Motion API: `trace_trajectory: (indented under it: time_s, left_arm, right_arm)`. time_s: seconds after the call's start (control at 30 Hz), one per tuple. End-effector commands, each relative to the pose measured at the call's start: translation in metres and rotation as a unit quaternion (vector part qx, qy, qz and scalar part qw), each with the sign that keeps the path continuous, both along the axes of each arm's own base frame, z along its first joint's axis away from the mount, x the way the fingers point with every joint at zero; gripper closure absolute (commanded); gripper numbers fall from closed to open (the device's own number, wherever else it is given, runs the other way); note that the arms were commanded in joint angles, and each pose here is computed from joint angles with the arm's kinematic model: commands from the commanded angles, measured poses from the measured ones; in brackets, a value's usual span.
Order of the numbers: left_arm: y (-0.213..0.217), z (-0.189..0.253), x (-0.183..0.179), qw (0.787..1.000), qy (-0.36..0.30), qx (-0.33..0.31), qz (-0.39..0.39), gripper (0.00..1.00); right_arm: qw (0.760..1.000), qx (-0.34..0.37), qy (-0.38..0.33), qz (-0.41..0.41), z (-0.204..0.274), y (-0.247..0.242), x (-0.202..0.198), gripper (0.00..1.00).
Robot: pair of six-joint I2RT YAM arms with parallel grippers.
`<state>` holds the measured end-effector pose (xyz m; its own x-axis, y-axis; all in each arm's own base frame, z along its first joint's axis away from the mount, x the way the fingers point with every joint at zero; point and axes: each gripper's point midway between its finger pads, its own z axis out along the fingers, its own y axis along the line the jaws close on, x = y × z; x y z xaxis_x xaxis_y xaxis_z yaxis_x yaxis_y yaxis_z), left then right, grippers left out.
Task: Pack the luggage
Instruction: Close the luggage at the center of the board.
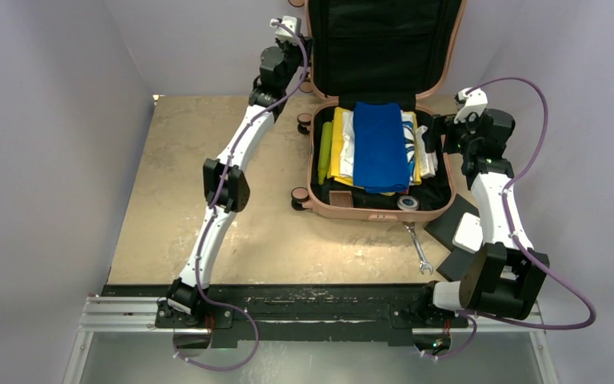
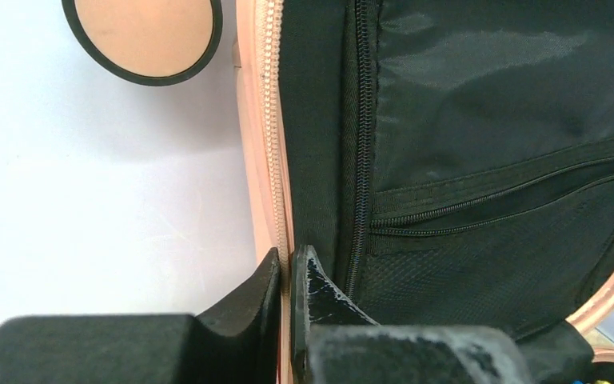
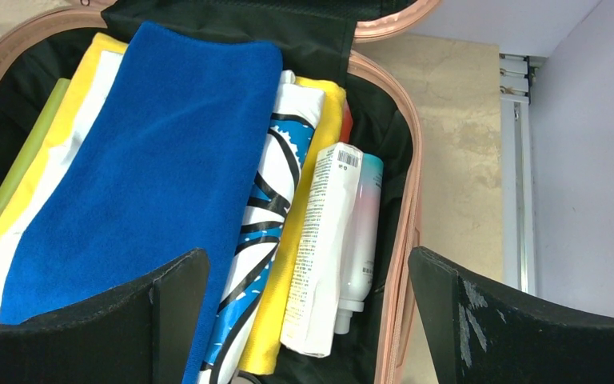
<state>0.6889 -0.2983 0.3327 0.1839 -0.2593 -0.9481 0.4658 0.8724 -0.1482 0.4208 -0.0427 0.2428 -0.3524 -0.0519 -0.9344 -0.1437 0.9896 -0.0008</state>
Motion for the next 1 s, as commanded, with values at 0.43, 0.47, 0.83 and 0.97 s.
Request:
trace_trajectory:
  time_s: [0.43,0.47,0.83,0.97]
  left_arm:
    - [-0.035,0.095,-0.062,0.995,-0.043,-0.021,-0.082,1.0]
    - [-0.036,0.098,-0.065,0.995,-0.041,-0.021,-0.087,1.0]
    - [-0.056,0.123,-0.104,0.992,-0.02,-0.015,-0.123,1.0]
    - [-0.052,0.117,-0.11,0.993,0.015,-0.006,-0.117,1.0]
  right_arm:
    - [0.967,0.005,-0.127,-0.221,0.077,-0.065,-0.004,0.01]
    - [0.965,0.005,-0.125,-0.23,0.075,-0.068,-0.004,0.01]
    - [0.937,-0.001,-0.106,-0.334,0.052,-0.102,-0.011,0.01]
    - [0.907,0.002,-0.112,-0.405,0.055,-0.121,-0.027,0.01]
